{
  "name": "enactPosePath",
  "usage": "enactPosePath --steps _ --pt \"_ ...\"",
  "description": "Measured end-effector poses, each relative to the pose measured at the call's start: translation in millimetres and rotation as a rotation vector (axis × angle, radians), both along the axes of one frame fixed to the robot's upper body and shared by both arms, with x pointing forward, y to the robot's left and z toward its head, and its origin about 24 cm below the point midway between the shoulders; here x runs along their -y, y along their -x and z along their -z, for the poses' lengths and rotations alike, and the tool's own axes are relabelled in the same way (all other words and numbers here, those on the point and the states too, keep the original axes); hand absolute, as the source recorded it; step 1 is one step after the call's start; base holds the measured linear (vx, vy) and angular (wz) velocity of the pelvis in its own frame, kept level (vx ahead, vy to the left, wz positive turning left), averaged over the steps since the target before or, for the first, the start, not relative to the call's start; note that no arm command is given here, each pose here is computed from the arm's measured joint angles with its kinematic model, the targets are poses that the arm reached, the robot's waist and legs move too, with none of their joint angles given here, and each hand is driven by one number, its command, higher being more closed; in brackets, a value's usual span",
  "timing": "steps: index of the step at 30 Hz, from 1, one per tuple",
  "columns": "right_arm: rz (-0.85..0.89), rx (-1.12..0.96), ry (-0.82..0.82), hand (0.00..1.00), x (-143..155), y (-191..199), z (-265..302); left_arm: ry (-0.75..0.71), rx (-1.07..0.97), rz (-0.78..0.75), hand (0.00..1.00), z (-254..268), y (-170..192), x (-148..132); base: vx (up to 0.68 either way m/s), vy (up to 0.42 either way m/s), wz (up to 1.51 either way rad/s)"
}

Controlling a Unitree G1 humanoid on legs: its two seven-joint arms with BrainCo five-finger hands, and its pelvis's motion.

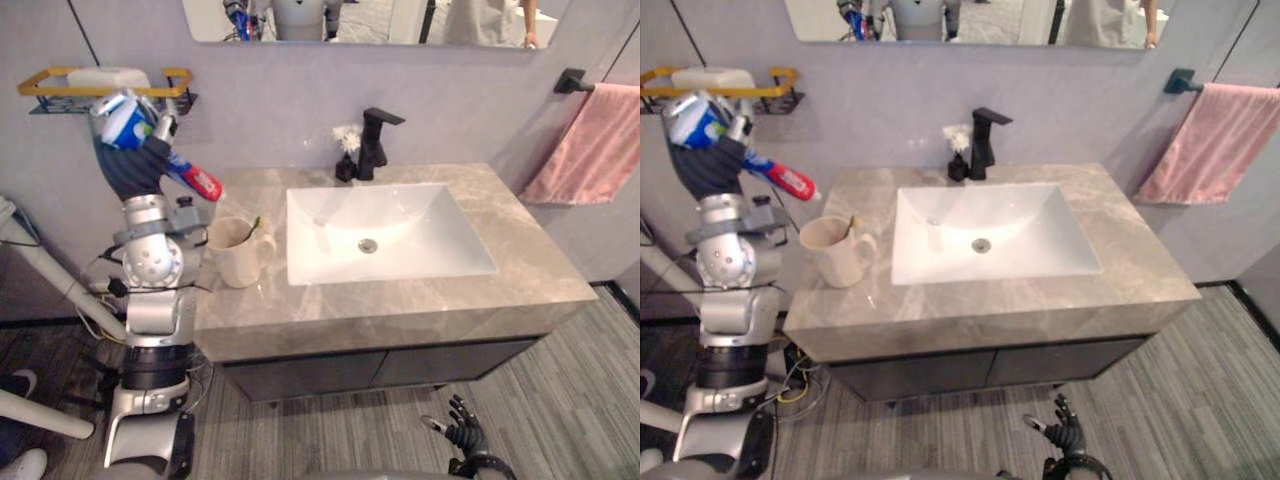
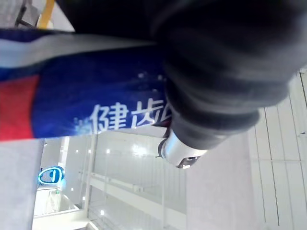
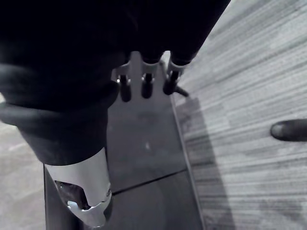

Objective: Organize washtable

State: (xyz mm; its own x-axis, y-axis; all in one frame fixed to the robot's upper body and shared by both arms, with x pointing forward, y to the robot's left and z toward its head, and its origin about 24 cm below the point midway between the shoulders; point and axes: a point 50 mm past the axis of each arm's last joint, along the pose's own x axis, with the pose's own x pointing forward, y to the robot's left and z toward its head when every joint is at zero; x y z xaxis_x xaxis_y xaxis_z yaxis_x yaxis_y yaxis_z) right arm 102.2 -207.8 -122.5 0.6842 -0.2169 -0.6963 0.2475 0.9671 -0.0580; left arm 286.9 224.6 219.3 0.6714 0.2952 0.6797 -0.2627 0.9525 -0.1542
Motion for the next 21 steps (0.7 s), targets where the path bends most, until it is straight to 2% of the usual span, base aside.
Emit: enactPosePath --steps 6,17,21 --pt "-0.003 -0.009 0.009 0.00 3 2 1 -0.009 -0.085 -0.045 1.00 18 -1 -9 -0.01 -0.005 0.00" --pt "-0.009 -0.018 0.016 0.00 4 4 1 -0.007 -0.170 -0.026 1.00 41 0 -8 0.00 -0.002 0.00" --pt "-0.010 -0.017 0.017 0.00 4 4 1 0.000 -0.269 -0.044 1.00 60 -7 -13 0.00 0.000 -0.01"
